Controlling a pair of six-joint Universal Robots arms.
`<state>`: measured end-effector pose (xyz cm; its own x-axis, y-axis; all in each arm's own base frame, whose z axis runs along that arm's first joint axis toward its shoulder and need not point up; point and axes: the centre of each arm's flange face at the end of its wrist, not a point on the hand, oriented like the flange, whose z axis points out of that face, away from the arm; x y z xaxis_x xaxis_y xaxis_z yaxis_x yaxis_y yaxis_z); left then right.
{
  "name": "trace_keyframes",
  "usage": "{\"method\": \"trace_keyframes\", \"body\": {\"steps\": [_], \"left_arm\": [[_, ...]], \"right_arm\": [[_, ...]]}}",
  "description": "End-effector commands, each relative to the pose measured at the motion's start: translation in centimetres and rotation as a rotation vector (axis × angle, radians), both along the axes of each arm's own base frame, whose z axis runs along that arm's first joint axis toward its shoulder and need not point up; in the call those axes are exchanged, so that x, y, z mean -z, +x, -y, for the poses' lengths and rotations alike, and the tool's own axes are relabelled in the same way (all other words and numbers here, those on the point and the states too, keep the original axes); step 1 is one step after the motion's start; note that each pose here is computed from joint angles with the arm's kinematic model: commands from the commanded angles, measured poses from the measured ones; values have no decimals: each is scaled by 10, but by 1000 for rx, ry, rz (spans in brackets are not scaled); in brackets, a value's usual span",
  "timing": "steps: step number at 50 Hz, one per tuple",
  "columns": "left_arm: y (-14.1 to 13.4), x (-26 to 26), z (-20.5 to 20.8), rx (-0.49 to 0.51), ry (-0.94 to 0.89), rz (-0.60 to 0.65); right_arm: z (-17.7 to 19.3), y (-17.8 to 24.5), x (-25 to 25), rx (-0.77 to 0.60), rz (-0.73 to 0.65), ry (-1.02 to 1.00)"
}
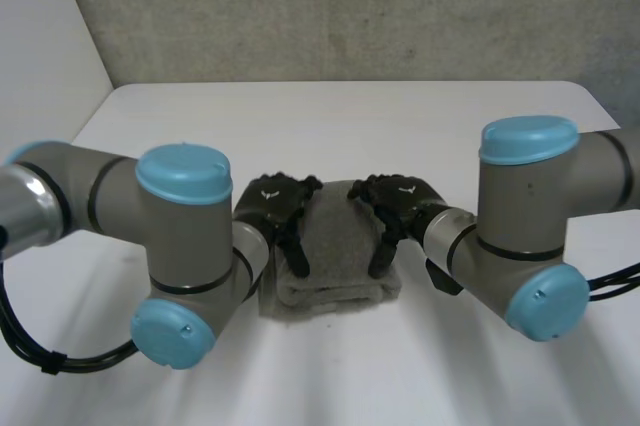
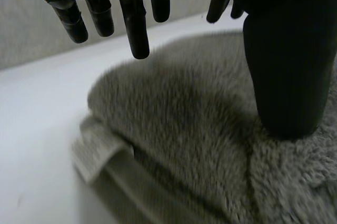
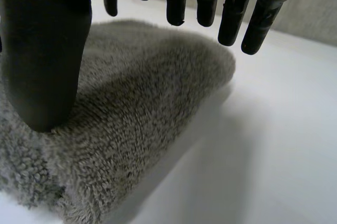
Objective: Fold the towel.
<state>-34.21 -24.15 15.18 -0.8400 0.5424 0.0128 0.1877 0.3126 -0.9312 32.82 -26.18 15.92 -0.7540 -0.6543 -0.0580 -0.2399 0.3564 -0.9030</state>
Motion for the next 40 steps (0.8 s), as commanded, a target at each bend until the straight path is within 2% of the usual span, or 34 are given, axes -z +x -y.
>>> {"method": "trace_keyframes", "body": {"steps": [1,5,10,12,13,15,18,20,21,23,24,26,31,40], "left_arm": [[10,29,1,-69,51,78],[14,26,-2,-78,53,86],[13,-11,-2,-76,-21,26],[14,-46,-2,-77,-95,-25],[14,-46,-2,-77,-96,-26],[18,-84,-3,-84,-175,-86],[21,-103,-3,-90,-216,-114],[34,-140,-3,-116,-290,-145],[35,-140,-3,-117,-291,-145],[58,-171,3,-176,-345,-150],[58,-171,3,-177,-345,-150],[79,-194,5,-232,-371,-159],[94,-210,0,-267,-381,-158],[97,-206,-10,-263,-330,-132]], "right_arm": [[5,7,15,-26,-64,-14],[5,8,7,-42,-69,-44],[2,7,-24,-42,-21,-99],[-3,4,-55,-34,24,-162],[-3,4,-55,-34,25,-163],[-5,-6,-96,-3,76,-255],[-6,-13,-114,18,98,-295],[4,-39,-146,125,129,-369],[4,-39,-146,126,129,-370],[7,-62,-175,232,147,-444],[7,-62,-176,233,147,-445],[4,-78,-194,301,148,-493],[5,-99,-202,373,114,-484],[10,-115,-201,415,77,-438]]}}
